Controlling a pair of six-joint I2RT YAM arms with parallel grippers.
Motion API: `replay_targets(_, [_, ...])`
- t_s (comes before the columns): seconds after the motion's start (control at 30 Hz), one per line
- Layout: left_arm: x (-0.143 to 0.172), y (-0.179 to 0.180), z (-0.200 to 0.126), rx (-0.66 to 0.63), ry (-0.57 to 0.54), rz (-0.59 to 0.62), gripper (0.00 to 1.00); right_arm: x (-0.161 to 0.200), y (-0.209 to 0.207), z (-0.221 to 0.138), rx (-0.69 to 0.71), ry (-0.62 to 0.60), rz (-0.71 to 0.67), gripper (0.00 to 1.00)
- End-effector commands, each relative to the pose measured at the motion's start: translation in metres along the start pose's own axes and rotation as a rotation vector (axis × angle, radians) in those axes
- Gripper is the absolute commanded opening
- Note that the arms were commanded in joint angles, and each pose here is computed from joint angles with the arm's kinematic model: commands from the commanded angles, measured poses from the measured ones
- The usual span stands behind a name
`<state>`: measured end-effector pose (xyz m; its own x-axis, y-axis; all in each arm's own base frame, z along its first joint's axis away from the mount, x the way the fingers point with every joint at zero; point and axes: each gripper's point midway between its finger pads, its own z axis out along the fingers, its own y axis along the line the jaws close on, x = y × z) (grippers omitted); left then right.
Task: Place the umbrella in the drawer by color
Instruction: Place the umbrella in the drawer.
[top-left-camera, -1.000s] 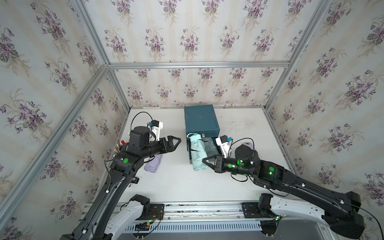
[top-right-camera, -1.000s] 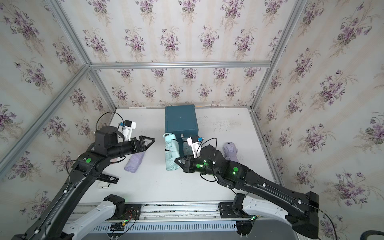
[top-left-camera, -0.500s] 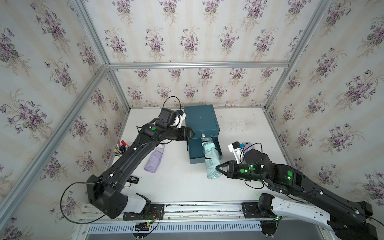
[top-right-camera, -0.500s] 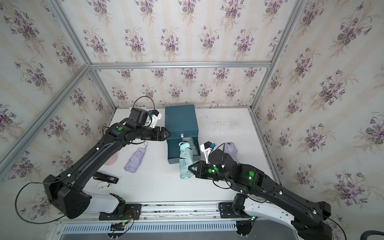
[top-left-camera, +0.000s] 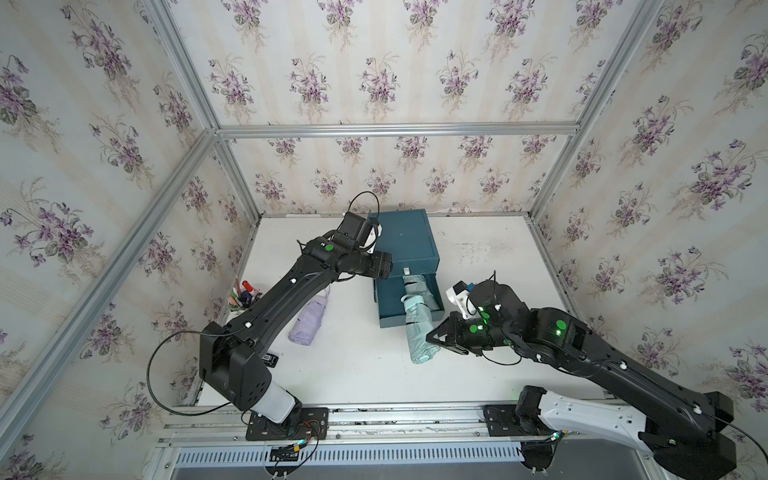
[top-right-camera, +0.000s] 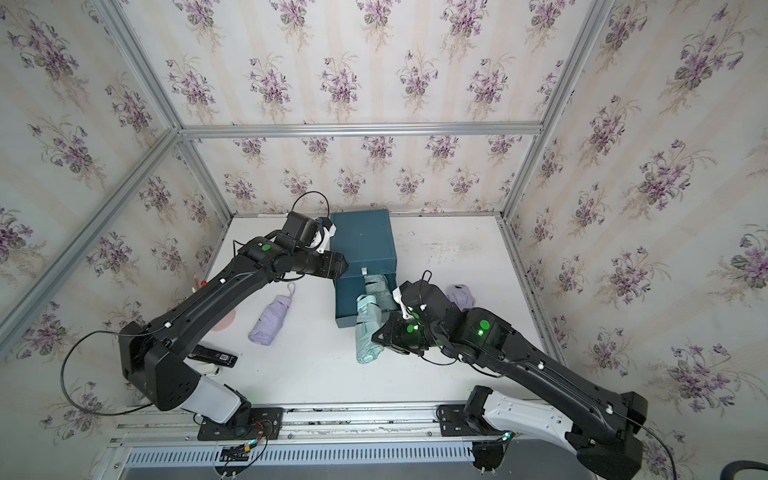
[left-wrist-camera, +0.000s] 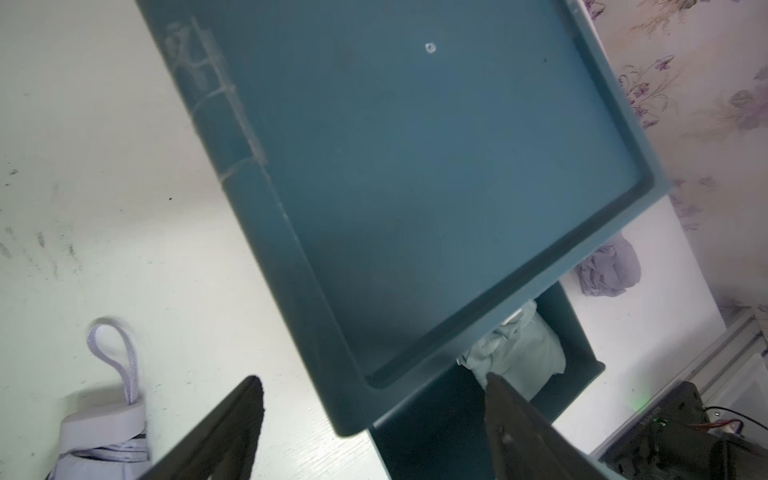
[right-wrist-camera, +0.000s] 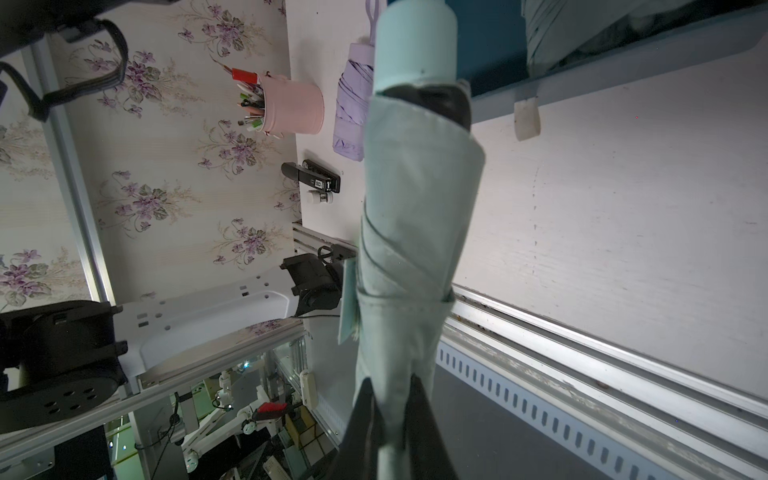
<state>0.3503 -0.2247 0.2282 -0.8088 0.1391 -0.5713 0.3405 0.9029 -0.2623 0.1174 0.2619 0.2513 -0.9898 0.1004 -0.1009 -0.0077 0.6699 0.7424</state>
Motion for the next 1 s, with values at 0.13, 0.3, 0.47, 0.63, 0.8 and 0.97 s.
replay_targets(0.13, [-0.012, 0.005, -0.008, -0.022, -0.067, 0.000, 0.84, -0.011, -0.003, 0.011, -0.027, 0.117, 0.016, 0.00])
replay_targets(0.3, [-0.019, 0.001, -0.009, -0.009, -0.069, -0.014, 0.84, -0.032, -0.005, 0.014, -0.010, 0.121, 0.028, 0.00])
replay_targets(0.47, [-0.008, 0.012, -0.003, -0.058, -0.039, -0.023, 0.84, -0.046, 0.000, 0.027, -0.031, 0.128, 0.067, 0.00])
replay_targets(0.63, [0.004, 0.028, 0.000, -0.103, -0.020, -0.056, 0.84, -0.063, 0.014, 0.042, -0.071, 0.146, 0.083, 0.00])
replay_targets(0.8, [0.005, 0.028, 0.000, -0.091, -0.023, -0.062, 0.84, -0.081, 0.013, 0.060, -0.071, 0.142, 0.117, 0.00])
replay_targets(0.97, [0.004, 0.026, 0.000, -0.073, -0.023, -0.058, 0.83, -0.098, 0.005, 0.077, -0.070, 0.122, 0.157, 0.00])
